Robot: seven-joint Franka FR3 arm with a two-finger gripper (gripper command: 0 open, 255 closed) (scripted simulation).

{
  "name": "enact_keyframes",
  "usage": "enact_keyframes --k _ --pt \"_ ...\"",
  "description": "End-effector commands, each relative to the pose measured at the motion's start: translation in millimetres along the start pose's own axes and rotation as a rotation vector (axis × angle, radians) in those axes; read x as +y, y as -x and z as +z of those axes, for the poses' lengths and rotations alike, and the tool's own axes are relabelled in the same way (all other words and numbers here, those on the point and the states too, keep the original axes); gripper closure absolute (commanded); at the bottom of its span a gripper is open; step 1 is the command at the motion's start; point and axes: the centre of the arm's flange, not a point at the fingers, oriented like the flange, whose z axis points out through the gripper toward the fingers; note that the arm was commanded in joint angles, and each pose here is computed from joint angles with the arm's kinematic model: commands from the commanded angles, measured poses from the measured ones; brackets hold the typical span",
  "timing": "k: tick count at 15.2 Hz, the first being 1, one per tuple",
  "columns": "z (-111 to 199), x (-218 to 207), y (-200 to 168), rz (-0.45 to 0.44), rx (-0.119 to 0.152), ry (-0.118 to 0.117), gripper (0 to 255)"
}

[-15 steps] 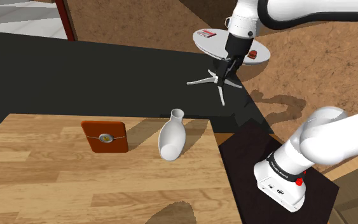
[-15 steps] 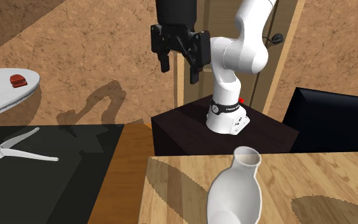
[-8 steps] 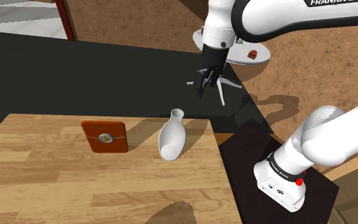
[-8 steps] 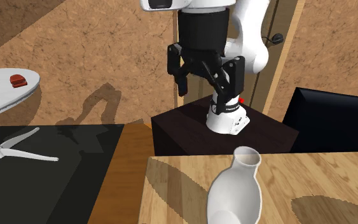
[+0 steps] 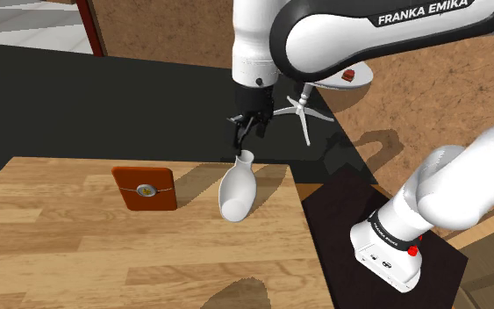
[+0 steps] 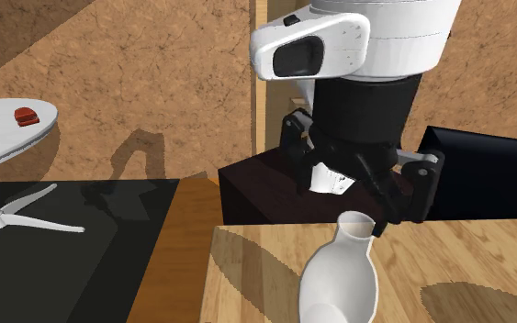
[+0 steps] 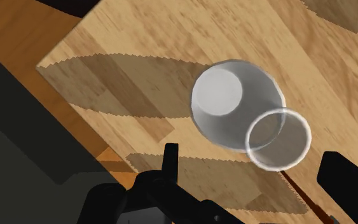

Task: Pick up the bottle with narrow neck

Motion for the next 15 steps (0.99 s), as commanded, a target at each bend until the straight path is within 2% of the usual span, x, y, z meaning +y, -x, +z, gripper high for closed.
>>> enact_keyframes --k 1,10,11,15 --pt "5 -23 -4 -0.004 -0.006 0.0 0" --pt "45 -23 -8 -0.004 -0.006 0.0 0" --pt "44 -23 -8 -0.004 -0.006 0.0 255" --pt "44 -23 -8 -0.004 -0.006 0.0 255"
